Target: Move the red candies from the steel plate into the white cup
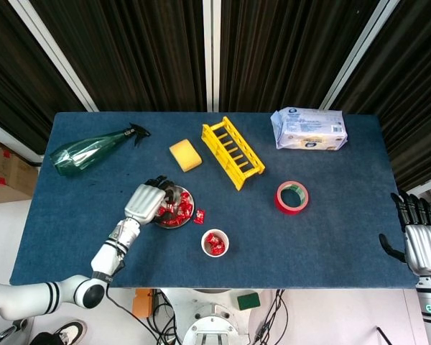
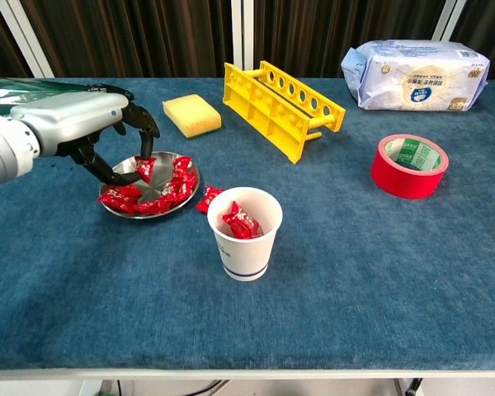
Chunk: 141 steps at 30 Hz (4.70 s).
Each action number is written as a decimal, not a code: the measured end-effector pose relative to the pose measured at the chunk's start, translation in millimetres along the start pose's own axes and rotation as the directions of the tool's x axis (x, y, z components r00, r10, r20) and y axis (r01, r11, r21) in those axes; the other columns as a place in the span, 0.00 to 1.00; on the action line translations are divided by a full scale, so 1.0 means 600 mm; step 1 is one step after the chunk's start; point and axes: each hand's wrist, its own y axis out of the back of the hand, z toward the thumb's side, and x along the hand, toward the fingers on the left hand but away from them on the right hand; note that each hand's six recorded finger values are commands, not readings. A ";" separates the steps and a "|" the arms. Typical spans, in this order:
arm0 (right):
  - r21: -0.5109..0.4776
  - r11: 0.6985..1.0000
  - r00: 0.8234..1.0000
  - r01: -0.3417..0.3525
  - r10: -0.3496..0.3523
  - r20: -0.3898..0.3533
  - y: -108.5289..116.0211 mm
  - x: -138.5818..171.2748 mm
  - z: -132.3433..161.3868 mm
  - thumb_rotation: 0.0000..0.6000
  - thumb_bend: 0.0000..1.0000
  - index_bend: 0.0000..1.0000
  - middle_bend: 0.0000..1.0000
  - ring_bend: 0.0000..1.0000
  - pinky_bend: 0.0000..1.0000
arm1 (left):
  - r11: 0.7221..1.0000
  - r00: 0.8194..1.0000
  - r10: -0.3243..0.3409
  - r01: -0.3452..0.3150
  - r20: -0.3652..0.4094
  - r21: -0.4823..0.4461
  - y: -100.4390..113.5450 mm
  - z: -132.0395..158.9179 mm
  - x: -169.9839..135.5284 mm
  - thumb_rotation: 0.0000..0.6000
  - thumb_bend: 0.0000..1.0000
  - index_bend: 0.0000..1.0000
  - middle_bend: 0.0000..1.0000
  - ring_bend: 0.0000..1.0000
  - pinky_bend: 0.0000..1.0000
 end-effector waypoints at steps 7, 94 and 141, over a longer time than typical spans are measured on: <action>0.001 1.000 1.000 0.000 0.000 0.000 -0.001 0.000 0.002 1.00 0.30 0.00 0.00 0.00 0.00 | 0.994 0.997 0.036 -0.028 0.075 -0.101 0.041 0.043 -0.032 1.00 0.31 0.58 0.25 0.11 0.25; 0.004 1.000 1.000 -0.004 0.004 -0.001 -0.002 0.001 0.001 1.00 0.30 0.00 0.00 0.00 0.00 | 0.997 0.995 -0.075 0.074 -0.059 -0.007 -0.020 -0.038 -0.058 1.00 0.30 0.37 0.21 0.11 0.24; 0.002 1.000 1.000 -0.002 0.002 0.006 -0.001 -0.001 -0.002 1.00 0.30 0.00 0.00 0.00 0.00 | 0.992 0.991 -0.102 0.107 -0.082 0.062 -0.047 -0.041 -0.034 1.00 0.38 0.52 0.21 0.11 0.24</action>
